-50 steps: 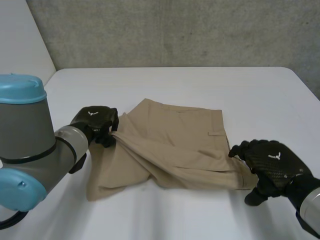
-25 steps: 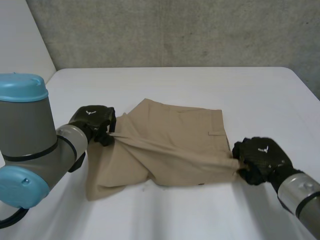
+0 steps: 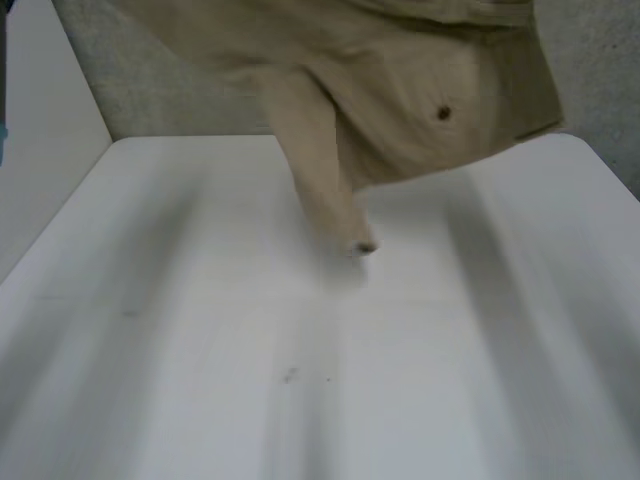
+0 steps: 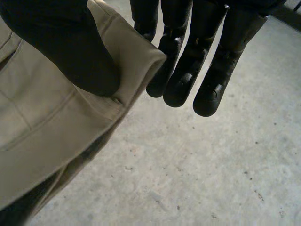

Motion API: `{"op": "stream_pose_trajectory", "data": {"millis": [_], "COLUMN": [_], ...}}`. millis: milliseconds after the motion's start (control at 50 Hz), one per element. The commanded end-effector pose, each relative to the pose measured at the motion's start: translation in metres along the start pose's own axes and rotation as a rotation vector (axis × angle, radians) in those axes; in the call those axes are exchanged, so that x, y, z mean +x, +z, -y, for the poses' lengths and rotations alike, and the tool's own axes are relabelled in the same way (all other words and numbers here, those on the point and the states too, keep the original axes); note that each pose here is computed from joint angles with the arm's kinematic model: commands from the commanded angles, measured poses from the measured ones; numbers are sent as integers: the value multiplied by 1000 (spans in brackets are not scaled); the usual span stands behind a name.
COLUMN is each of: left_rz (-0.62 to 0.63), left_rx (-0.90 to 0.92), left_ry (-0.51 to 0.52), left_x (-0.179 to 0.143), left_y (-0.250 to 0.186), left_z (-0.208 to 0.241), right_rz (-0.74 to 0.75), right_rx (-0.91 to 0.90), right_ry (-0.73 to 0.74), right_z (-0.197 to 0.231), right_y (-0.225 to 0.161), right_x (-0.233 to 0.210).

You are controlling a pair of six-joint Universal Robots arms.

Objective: Fold the shorts.

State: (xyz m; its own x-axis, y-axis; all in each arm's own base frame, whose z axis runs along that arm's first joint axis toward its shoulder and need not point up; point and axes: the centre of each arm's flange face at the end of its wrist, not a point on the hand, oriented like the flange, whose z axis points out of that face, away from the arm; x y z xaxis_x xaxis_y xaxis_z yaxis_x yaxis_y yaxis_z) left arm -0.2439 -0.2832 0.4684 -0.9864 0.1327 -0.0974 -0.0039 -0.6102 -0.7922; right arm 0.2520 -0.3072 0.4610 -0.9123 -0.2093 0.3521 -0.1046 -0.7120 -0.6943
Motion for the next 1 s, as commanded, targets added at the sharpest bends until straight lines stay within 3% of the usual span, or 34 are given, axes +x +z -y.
{"op": "stream_pose_trajectory", "data": {"millis": [20,160,320,520,680,740,820,960,1000], "left_rz": [-64,-209,-240,-248,-331,-338,-342,-403,-418], "left_rx": [-183,-471,-513,-354,-468,-490,-520,-786,-864], "left_ry": [20,39,38,-6,-9,-6,1,45,58], "left_x": [6,30,32,17,11,10,12,34,42], "left_y": [-55,-147,-166,-144,-146,-147,-147,-158,-160], "left_z": [-39,-97,-94,-3,32,34,25,-60,-90], "right_rz": [111,223,265,356,378,398,437,557,618], "right_rx": [-300,-538,-596,-671,-627,-641,-686,-886,-972], "right_ry": [56,109,137,110,-44,-49,-36,-44,-40], "right_z": [-52,-99,-97,-2,63,69,60,-3,-44], "right_y": [-45,-107,-121,-132,-138,-141,-147,-161,-166], "right_x": [-30,-61,-72,-51,-23,-22,-27,-54,-73]}}
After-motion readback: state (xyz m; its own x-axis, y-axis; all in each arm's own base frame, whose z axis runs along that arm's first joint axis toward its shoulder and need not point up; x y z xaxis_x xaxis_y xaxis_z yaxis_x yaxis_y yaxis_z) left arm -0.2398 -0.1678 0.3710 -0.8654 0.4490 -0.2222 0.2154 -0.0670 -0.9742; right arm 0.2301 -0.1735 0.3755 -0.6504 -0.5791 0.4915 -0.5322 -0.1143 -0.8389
